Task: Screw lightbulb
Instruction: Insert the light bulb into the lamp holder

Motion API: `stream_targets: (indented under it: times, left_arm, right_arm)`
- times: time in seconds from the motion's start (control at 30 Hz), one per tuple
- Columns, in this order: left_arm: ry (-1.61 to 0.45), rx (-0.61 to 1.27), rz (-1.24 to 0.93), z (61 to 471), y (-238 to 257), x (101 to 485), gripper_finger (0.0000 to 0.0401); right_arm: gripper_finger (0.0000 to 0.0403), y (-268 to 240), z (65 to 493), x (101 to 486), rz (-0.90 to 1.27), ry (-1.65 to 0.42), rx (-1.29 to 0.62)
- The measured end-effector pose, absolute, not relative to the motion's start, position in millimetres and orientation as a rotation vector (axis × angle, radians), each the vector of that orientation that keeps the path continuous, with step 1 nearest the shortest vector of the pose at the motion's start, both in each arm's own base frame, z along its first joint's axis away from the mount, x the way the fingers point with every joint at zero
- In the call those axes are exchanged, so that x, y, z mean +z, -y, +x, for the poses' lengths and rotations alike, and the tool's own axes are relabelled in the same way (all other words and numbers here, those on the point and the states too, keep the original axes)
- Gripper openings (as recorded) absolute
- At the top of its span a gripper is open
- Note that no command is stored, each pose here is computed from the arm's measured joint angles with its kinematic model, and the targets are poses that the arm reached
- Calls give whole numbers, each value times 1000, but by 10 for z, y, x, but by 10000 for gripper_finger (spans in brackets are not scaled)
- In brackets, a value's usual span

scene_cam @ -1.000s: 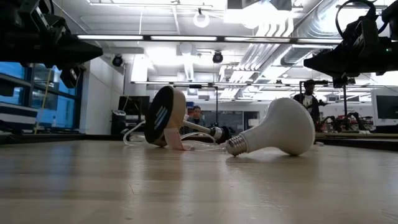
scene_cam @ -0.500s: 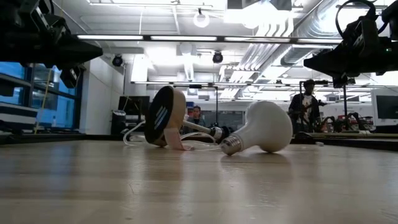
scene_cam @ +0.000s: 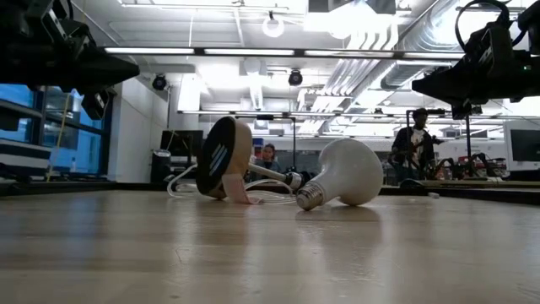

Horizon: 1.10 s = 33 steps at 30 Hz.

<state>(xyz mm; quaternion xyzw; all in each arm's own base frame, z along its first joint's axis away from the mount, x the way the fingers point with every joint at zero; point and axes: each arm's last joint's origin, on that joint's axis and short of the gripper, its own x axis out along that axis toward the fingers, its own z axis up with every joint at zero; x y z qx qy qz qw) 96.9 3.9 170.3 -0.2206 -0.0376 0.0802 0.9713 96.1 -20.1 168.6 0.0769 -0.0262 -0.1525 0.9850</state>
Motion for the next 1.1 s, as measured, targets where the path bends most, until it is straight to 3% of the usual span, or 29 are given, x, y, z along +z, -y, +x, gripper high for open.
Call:
stream_targets:
  times: [0.3,0.43,0.57,0.67,0.77,1.0,1.1]
  left_arm:
    - [165,235,-450,963,-65,1770,0]
    - [409,265,-715,918,-97,1942,0]
    - [657,457,-1005,888,-177,2015,0]
    - [689,401,-1115,970,-184,2146,0]
    - [625,343,-1080,1159,-172,2470,0]
    - [296,261,-758,1999,-220,3271,0]
    - [290,260,-677,2199,-281,3602,0]
  right_arm:
    - [0,201,961,1686,154,53,-306]
    - [0,201,961,1686,155,53,-306]
    - [0,201,961,1686,154,53,-306]
    - [0,201,962,1686,154,52,-304]
    - [0,200,961,1686,155,52,-301]
    - [0,200,962,1686,155,52,-302]
    - [0,200,962,1686,155,52,-302]
